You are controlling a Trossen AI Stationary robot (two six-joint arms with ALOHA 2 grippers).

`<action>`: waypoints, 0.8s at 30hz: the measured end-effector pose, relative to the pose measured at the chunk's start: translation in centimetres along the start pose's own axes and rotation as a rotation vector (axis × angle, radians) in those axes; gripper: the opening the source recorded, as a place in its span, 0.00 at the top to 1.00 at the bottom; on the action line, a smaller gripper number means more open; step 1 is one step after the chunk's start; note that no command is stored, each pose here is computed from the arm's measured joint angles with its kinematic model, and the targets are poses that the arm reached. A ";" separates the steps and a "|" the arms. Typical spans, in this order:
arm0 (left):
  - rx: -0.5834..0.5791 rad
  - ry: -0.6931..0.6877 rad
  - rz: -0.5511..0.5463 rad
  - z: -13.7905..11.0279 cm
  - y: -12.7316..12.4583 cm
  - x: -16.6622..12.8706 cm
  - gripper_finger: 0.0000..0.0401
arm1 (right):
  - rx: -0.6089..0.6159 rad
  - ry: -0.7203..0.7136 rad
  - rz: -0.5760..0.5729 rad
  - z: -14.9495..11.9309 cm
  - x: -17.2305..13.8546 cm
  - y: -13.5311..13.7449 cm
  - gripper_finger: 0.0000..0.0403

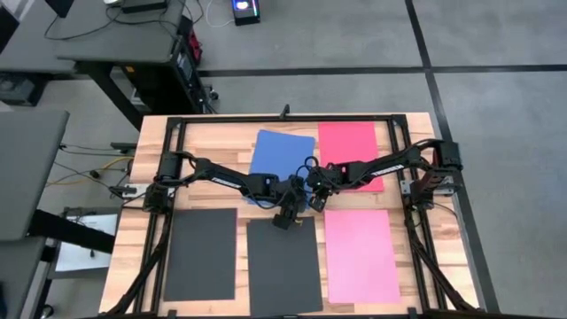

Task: Organize paper
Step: Stack the blue paper on top of the blue paper

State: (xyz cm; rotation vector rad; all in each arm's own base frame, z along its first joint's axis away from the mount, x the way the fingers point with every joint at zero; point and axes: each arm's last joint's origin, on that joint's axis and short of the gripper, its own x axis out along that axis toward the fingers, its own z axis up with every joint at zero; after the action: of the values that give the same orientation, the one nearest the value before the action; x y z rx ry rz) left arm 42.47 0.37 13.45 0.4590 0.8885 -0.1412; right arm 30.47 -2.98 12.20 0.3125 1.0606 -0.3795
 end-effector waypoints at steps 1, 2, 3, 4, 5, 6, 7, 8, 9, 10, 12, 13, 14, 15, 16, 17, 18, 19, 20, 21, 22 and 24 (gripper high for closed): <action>0.000 -0.003 0.004 0.0 0.0 0.0 0.60 | 0.000 0.002 0.000 0.0 0.0 0.0 1.00; -0.001 -0.006 0.009 0.0 0.0 0.0 0.60 | -0.001 0.002 0.000 0.0 0.0 0.0 1.00; 0.000 -0.009 0.012 0.1 0.1 0.1 0.60 | -0.002 0.001 0.001 0.0 0.0 0.0 1.00; -0.001 -0.012 0.015 0.1 0.1 0.1 0.60 | -0.006 0.000 0.003 0.0 0.0 0.0 1.00; -0.002 -0.018 0.018 0.1 0.1 0.1 0.60 | -0.016 -0.001 0.006 0.0 0.0 0.0 1.00; -0.003 -0.023 0.022 0.2 0.1 0.1 0.60 | -0.026 -0.003 0.008 0.0 0.0 0.0 1.00; -0.003 -0.028 0.026 0.2 0.2 0.1 0.60 | -0.035 -0.004 0.009 0.0 0.0 0.0 1.00; -0.002 -0.034 0.031 0.3 0.2 0.1 0.60 | -0.047 -0.005 0.009 0.0 0.0 0.0 1.00; 0.004 -0.043 0.037 0.3 0.2 0.1 0.60 | -0.056 -0.006 0.010 0.0 0.0 0.0 1.00; 0.008 -0.051 0.041 0.4 0.3 0.1 0.60 | -0.063 -0.006 0.012 0.0 0.0 0.1 1.00; 0.009 -0.063 0.050 0.5 0.3 0.2 0.60 | -0.074 -0.010 0.016 0.1 0.0 0.1 1.00; 0.008 -0.067 0.051 0.6 0.4 0.2 0.60 | -0.075 -0.012 0.017 0.1 0.1 0.1 1.00; 0.008 -0.069 0.052 0.6 0.4 0.2 0.60 | -0.075 -0.015 0.017 0.1 0.1 0.1 1.00; 0.008 -0.071 0.055 0.6 0.4 0.2 0.60 | -0.077 -0.016 0.018 0.1 0.1 0.1 1.00; 0.008 -0.073 0.057 0.6 0.4 0.2 0.60 | -0.077 -0.017 0.019 0.1 0.1 0.1 1.00; 0.007 -0.077 0.059 0.6 0.5 0.2 0.60 | -0.079 -0.017 0.019 0.1 0.1 0.1 1.00; 0.007 -0.081 0.062 0.6 0.5 0.2 0.60 | -0.081 -0.017 0.019 0.1 0.1 0.1 1.00; 0.006 -0.084 0.064 0.7 0.5 0.2 0.60 | -0.083 -0.018 0.019 0.1 0.1 0.1 1.00; 0.006 -0.089 0.067 0.7 0.6 0.2 0.60 | -0.084 -0.017 0.019 0.1 0.1 0.1 1.00; 0.005 -0.091 0.068 0.7 0.6 0.2 0.60 | -0.084 -0.017 0.019 0.1 0.1 0.1 1.00; 0.004 -0.093 0.069 0.7 0.6 0.1 0.60 | -0.083 -0.018 0.018 0.1 0.1 0.1 1.00; 0.002 -0.100 0.073 0.8 0.6 0.1 0.60 | -0.084 -0.018 0.018 0.1 0.1 0.1 1.00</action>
State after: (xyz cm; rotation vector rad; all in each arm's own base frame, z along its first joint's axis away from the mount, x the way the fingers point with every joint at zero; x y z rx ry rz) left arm 43.33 0.58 13.98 0.4814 0.7728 -0.0976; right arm 30.63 -2.98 12.19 0.2436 1.0526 -0.3199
